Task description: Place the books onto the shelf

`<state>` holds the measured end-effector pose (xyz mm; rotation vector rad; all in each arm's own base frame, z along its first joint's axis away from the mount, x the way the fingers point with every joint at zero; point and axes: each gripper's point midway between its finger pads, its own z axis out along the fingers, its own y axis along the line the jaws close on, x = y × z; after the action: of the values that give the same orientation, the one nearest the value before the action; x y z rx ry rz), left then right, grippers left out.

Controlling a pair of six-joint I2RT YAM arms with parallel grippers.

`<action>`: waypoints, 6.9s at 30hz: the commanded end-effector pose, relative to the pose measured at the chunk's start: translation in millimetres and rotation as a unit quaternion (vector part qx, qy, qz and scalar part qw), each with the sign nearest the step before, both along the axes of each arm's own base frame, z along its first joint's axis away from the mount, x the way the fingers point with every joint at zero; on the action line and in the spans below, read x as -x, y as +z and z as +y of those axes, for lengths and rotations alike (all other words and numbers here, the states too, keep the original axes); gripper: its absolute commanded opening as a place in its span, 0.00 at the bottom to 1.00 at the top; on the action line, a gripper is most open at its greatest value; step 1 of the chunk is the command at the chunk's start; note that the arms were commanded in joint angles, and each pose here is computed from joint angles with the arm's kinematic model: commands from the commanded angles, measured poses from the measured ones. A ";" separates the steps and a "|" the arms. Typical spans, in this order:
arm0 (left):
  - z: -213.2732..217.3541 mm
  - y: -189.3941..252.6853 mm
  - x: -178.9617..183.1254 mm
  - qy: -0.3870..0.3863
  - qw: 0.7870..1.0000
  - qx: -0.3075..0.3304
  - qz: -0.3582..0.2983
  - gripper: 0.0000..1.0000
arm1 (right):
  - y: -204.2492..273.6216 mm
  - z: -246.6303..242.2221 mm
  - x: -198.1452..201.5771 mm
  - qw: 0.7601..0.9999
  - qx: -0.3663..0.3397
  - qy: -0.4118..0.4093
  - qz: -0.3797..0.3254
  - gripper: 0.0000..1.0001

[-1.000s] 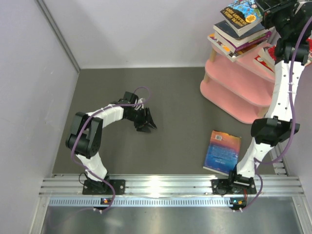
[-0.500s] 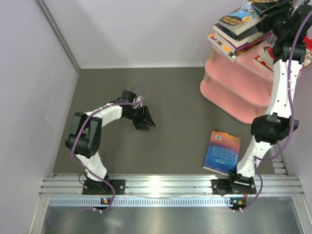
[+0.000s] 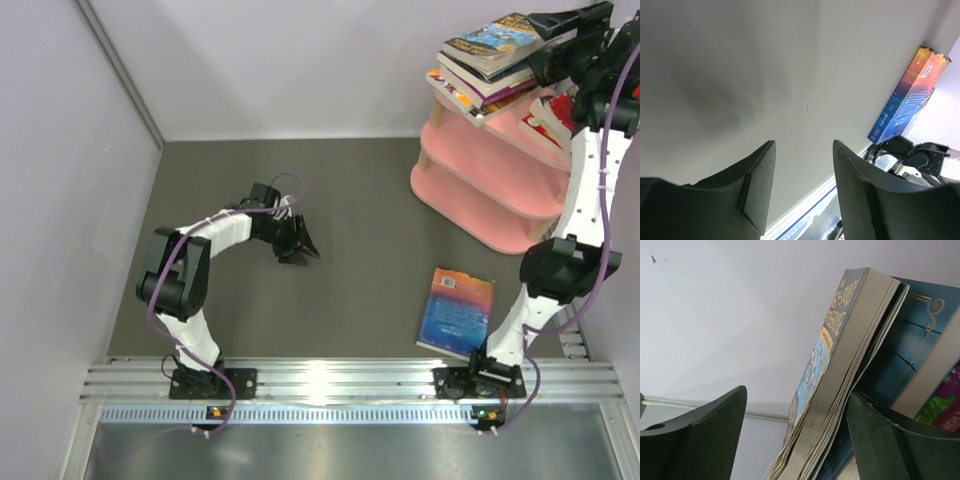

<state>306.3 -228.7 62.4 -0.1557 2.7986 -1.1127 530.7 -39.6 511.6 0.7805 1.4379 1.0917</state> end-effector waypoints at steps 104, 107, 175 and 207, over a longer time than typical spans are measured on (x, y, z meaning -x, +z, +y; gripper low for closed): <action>-218.3 1.5 70.4 -0.217 0.975 0.010 -0.039 0.55 | -493.8 122.7 304.2 0.773 0.198 0.141 0.586 0.99; -212.3 -7.7 72.6 -0.219 0.975 0.001 -0.029 0.55 | -490.9 163.7 301.3 0.784 0.190 0.190 0.559 0.99; -42.3 -39.6 -1.7 -0.036 0.999 -0.013 0.026 0.55 | -481.2 294.1 280.7 0.752 0.310 0.439 0.381 1.00; -59.4 -83.9 43.9 -0.045 0.991 0.046 0.118 0.51 | -502.7 291.3 272.5 0.866 0.173 0.270 0.383 0.91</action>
<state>338.2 -291.0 33.6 -0.1168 2.6597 -1.4342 226.4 273.0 42.8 0.4900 2.6753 1.1815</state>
